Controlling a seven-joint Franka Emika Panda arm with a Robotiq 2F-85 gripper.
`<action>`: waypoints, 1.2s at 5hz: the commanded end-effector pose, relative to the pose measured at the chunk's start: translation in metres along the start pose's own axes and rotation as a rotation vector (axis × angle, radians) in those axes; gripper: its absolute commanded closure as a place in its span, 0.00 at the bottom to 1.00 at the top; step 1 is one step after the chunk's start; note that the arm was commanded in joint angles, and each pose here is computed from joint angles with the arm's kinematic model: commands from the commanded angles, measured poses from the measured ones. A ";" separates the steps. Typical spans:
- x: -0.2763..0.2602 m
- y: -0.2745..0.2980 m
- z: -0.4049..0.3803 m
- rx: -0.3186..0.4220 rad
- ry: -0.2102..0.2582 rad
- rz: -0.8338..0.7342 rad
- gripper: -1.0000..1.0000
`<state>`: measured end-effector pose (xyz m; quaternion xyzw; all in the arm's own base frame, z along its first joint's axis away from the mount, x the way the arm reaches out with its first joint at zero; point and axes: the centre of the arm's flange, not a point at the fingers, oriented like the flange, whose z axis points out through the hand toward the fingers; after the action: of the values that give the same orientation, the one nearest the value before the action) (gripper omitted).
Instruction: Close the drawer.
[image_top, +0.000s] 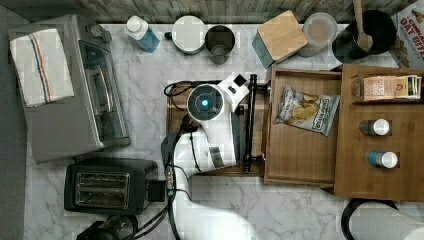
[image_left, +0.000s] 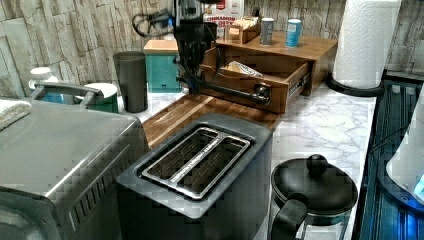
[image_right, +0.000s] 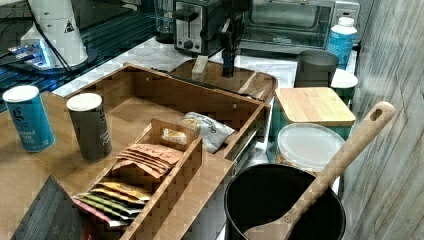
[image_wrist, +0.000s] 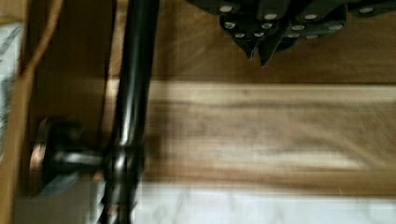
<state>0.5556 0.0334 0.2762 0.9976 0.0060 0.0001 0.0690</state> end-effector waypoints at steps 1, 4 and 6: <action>-0.037 -0.020 0.041 -0.075 -0.078 -0.015 1.00; -0.037 0.042 0.043 -0.061 -0.032 -0.056 1.00; -0.042 0.066 0.029 -0.061 -0.046 -0.034 1.00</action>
<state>0.5170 0.0133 0.2261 0.9916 0.0744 -0.0260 0.1024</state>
